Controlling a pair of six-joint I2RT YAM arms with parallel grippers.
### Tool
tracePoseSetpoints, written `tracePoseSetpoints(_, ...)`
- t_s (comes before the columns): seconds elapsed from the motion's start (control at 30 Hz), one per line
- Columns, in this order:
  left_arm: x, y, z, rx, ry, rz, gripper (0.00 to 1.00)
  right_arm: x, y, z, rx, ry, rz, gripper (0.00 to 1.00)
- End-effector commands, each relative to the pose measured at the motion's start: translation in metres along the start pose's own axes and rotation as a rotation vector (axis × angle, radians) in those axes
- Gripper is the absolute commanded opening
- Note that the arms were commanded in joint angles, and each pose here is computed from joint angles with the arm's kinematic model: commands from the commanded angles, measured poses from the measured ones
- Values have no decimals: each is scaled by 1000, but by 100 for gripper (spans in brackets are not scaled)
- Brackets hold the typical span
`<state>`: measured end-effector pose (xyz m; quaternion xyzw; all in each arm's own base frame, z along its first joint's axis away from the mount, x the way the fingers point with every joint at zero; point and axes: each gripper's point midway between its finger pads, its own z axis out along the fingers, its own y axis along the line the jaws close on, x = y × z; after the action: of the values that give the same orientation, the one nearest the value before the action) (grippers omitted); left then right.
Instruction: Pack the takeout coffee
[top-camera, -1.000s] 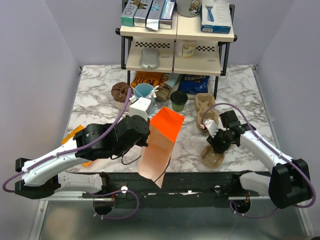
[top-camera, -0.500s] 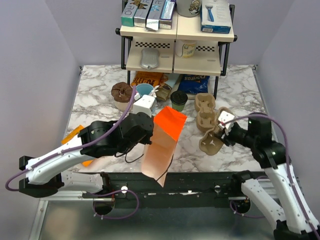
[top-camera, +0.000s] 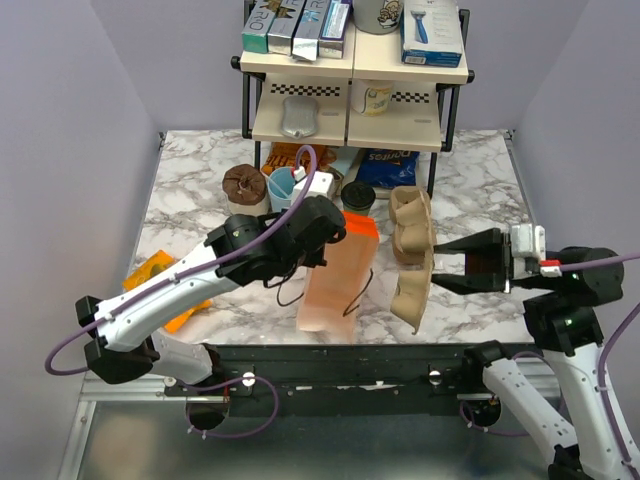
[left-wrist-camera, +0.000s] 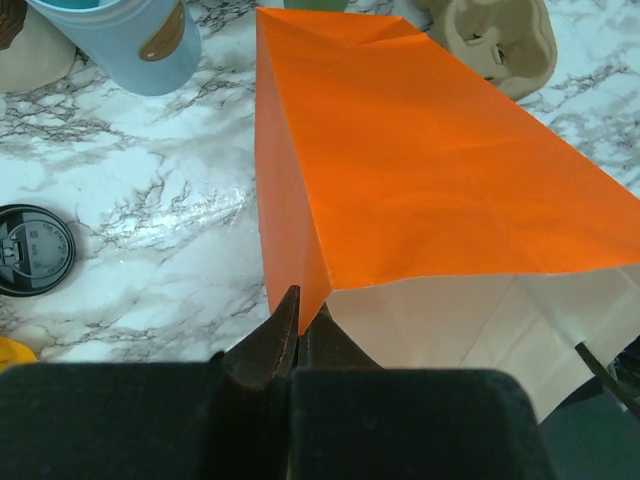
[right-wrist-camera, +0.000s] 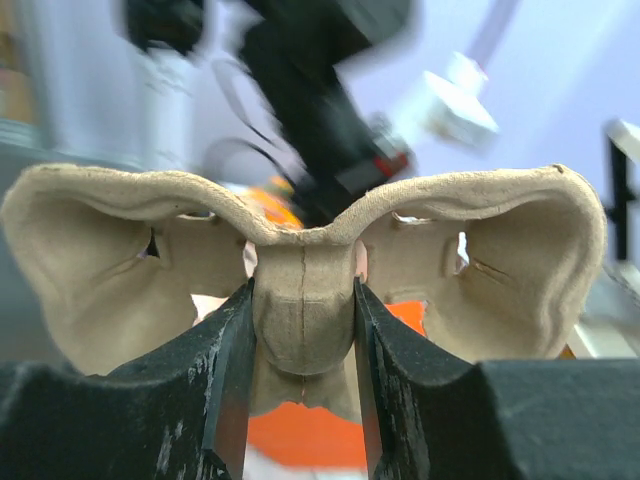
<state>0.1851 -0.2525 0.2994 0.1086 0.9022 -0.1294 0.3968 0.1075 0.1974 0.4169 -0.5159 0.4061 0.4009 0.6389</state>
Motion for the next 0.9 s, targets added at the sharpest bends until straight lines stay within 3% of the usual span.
tracePoseSetpoints(0.0, -9, -5, 3, 40, 31, -57, 0, -51, 54, -5, -245, -111, 9, 36)
tracePoseSetpoints(0.23, -24, -5, 2, 60, 32, -126, 0, -82, 73, 13, -437, -214, 111, 36)
tracePoseSetpoints(0.37, -28, -1, 1, 51, 30, -170, 0, -81, 92, 32, -604, -214, 178, 36)
tracePoseSetpoints(0.57, -28, 7, 0, 30, 25, -221, 0, -67, 110, 48, -673, -213, 284, 37)
tracePoseSetpoints(0.7, -25, 8, 2, 24, 37, -239, 0, -54, 120, 64, -723, -180, 359, 38)
tracePoseSetpoints(0.73, -25, 7, 2, 28, 39, -241, 0, -37, 121, 72, -720, -106, 433, 38)
tracePoseSetpoints(0.87, -20, 7, 3, 35, 46, -253, 0, -10, 115, 90, -630, -25, 425, 38)
